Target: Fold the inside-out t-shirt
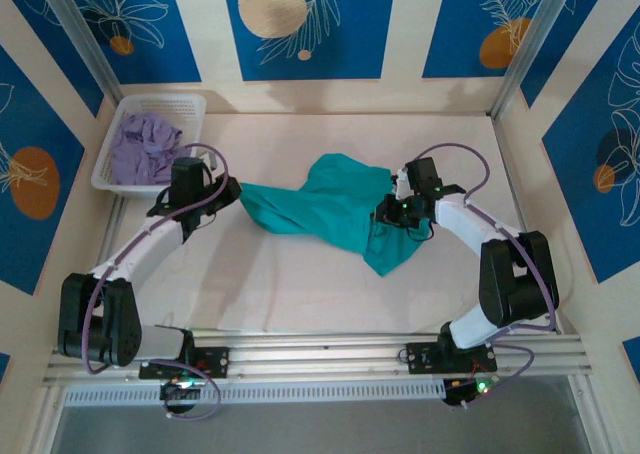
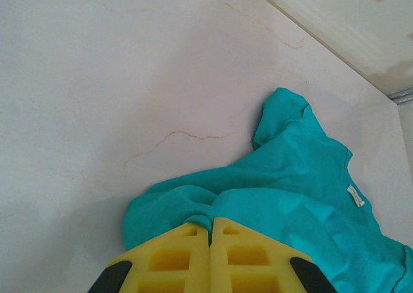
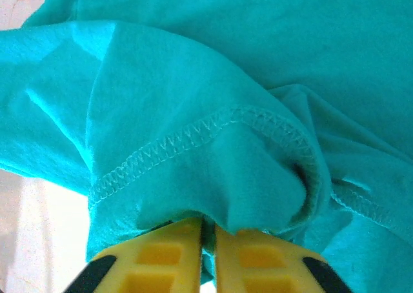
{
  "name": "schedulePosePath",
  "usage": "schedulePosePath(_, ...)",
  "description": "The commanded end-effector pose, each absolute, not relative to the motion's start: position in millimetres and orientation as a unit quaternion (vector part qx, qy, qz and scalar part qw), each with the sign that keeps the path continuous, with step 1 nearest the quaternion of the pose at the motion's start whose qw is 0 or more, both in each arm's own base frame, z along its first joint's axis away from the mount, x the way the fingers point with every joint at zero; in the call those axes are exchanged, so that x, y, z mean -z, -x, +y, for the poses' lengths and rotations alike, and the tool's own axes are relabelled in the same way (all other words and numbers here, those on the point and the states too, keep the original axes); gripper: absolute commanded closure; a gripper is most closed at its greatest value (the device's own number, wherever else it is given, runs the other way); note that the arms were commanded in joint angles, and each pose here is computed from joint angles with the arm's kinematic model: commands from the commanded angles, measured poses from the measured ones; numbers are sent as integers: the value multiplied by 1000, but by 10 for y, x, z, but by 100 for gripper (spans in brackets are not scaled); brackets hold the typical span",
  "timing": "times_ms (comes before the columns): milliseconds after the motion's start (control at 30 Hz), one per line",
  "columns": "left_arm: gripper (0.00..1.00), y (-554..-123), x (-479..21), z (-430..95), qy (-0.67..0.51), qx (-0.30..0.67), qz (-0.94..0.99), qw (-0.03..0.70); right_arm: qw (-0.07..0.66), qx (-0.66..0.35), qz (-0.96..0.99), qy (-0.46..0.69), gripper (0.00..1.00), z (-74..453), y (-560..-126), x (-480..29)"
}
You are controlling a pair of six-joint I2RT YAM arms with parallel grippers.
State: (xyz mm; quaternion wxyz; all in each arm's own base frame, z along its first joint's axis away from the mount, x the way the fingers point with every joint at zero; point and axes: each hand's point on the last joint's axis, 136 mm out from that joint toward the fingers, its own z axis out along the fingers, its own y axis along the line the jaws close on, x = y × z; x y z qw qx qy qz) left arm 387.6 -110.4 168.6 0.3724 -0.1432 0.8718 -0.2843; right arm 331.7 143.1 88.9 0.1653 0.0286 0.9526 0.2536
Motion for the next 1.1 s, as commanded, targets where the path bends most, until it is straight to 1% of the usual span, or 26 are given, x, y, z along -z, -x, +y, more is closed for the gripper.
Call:
schedulePosePath(0,100,-3892,-1652,-1099,136,286,872,373,182,-271,945,-14,94,1505,-3344,-1081)
schedulePosePath(100,100,-3890,-1663,-1099,136,287,872,373,193,-276,942,-11,100,1490,-3297,-1194)
schedulePosePath(233,100,-3869,-1732,-1093,135,288,870,378,210,-285,935,-12,100,1431,-3149,-1371)
schedulePosePath(367,100,-3795,-1868,-1062,139,292,862,389,216,-292,931,-33,100,1331,-2914,-1385)
schedulePosePath(433,100,-3750,-1947,-1029,148,294,858,394,212,-306,927,-50,100,1286,-2814,-1364)
schedulePosePath(500,100,-3708,-2113,-1008,152,301,851,404,222,-334,914,-59,100,1259,-2755,-1528)
schedulePosePath(533,100,-3685,-2205,-997,155,304,846,410,235,-348,906,-60,100,1248,-2743,-1672)
schedulePosePath(633,100,-3625,-2686,-909,164,308,818,458,295,-378,876,-50,100,1216,-2712,-2303)
schedulePosePath(800,100,-3458,-3693,-581,192,277,749,570,427,-389,816,-23,100,1097,-2625,-3602)
schedulePosePath(900,100,-3330,-4310,-434,195,262,711,623,486,-388,783,-19,100,1011,-2577,-4202)
schedulePosePath(1000,100,-3226,-4857,-365,187,256,677,664,527,-387,757,-19,100,945,-2520,-4625)
schedulePosePath(1067,100,-3200,-5074,-324,182,243,668,679,537,-390,747,-22,100,930,-2502,-4754)
